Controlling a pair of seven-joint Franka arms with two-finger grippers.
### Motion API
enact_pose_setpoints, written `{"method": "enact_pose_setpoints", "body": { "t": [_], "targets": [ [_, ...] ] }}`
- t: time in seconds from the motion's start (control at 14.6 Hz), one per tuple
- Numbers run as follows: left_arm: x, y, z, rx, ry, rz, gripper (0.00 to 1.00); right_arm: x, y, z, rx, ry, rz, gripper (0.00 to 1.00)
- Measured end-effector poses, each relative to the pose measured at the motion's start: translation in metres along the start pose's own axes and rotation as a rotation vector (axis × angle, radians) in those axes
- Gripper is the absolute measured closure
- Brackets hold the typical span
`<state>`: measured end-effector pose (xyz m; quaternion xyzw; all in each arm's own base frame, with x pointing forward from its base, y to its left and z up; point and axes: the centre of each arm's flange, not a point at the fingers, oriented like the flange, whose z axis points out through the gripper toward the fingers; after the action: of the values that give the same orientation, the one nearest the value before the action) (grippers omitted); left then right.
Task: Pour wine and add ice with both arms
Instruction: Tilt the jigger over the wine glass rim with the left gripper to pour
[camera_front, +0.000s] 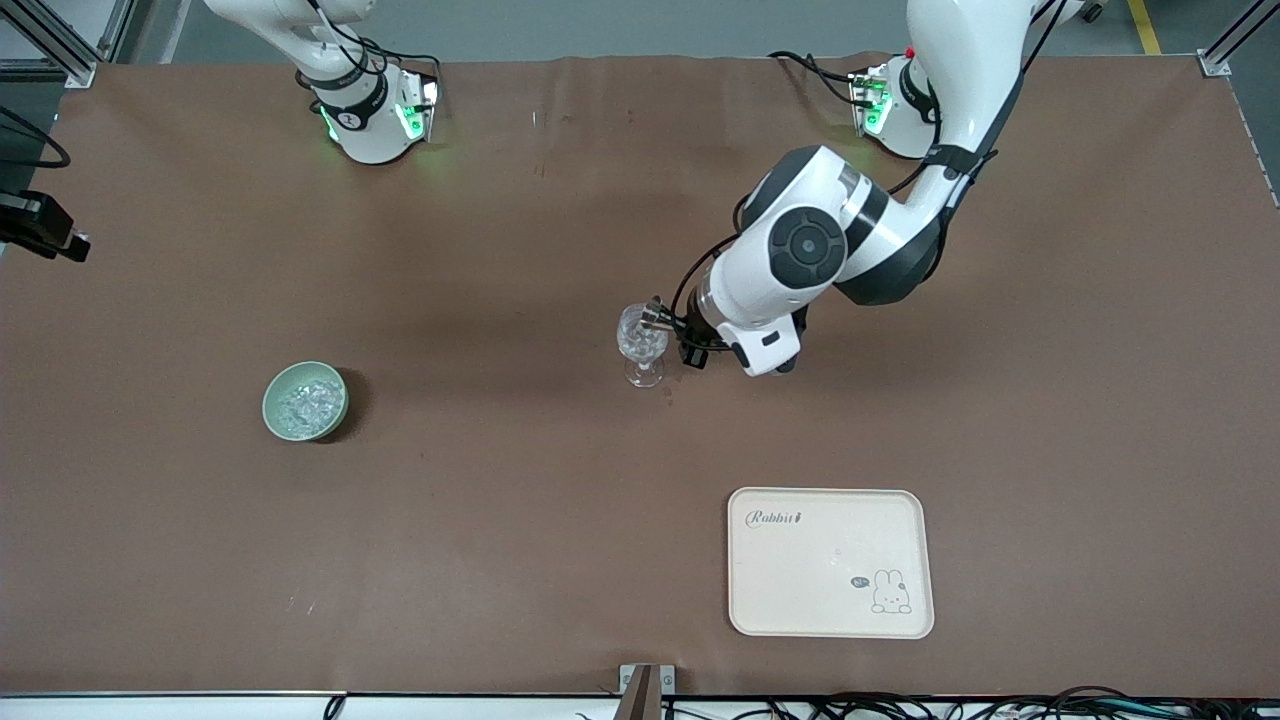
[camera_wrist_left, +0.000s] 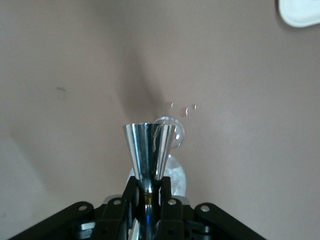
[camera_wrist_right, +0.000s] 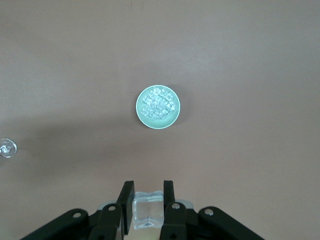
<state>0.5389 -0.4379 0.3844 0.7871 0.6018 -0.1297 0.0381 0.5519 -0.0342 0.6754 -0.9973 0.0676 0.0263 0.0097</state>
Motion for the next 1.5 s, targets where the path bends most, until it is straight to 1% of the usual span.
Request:
{"method": "enact_pose_setpoints", "body": {
  "t": [0.27,0.48,0.82,1.16,1.37,1.5],
  "targets": [
    [-0.011,0.0,0.006,-0.02,0.054,0.004,0.79,0.0,0.0,0.0,0.0,0.0,0.0,0.72],
    [-0.019,-0.004,0.011,-0.045,0.123,0.021,0.79,0.0,0.0,0.0,0.0,0.0,0.0,0.72],
    [-0.029,-0.008,0.013,-0.072,0.179,0.056,0.79,0.0,0.0,0.0,0.0,0.0,0.0,0.72],
    [-0.042,-0.014,0.016,-0.106,0.253,0.116,0.79,0.0,0.0,0.0,0.0,0.0,0.0,0.72],
    [-0.049,-0.015,0.014,-0.126,0.279,0.143,0.79,0.0,0.0,0.0,0.0,0.0,0.0,0.72],
    [-0.05,-0.015,0.011,-0.148,0.314,0.167,0.79,0.0,0.0,0.0,0.0,0.0,0.0,0.72]
  ]
}}
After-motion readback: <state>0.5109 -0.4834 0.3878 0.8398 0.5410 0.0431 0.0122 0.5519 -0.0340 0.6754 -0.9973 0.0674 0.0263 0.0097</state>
